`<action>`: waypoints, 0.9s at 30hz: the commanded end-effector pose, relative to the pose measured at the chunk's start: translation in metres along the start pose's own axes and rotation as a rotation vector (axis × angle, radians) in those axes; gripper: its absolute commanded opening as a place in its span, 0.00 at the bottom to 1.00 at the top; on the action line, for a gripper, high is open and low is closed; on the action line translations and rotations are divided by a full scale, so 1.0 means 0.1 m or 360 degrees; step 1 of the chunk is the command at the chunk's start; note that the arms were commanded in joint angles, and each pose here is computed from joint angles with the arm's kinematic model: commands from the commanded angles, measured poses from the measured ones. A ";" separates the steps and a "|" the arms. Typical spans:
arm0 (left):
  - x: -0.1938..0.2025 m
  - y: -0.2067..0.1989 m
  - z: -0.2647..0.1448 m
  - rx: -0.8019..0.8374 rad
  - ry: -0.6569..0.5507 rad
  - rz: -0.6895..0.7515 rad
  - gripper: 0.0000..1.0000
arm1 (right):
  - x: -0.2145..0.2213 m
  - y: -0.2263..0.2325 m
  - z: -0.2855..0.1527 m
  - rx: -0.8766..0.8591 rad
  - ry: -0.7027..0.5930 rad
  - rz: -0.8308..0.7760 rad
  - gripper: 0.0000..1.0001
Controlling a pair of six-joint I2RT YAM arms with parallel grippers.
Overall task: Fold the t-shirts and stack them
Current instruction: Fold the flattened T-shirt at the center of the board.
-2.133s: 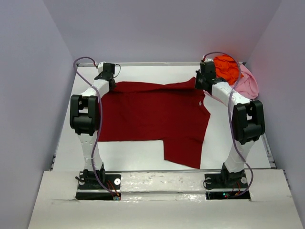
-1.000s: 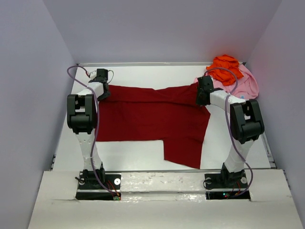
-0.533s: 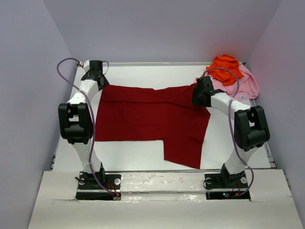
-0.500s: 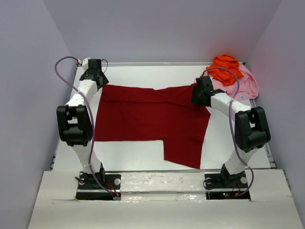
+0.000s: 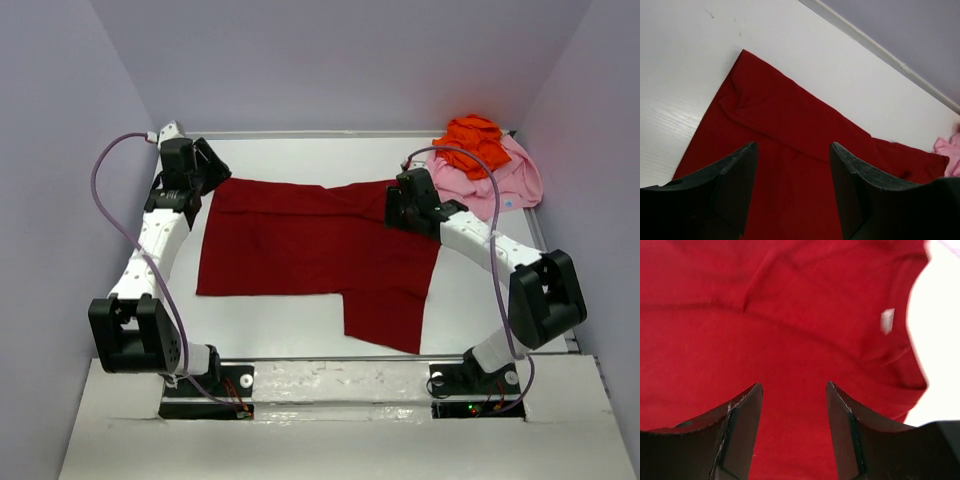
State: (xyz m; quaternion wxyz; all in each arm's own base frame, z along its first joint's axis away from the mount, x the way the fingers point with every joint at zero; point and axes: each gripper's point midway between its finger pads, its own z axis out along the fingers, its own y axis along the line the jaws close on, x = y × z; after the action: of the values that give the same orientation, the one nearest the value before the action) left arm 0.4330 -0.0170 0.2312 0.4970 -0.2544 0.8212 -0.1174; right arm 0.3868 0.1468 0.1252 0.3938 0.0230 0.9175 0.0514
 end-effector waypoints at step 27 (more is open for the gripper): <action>-0.25 -0.51 -0.53 0.0372 -0.0208 0.0048 0.70 | 0.29 -0.21 1.31 0.0387 0.0339 -0.0052 0.57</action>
State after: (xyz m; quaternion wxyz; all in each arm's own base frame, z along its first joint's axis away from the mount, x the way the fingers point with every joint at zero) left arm 0.4157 -0.0513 0.2679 0.5390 -0.2034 0.7959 -0.1862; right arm 0.4548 0.1627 0.0283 0.3136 0.0408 0.9483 -0.0261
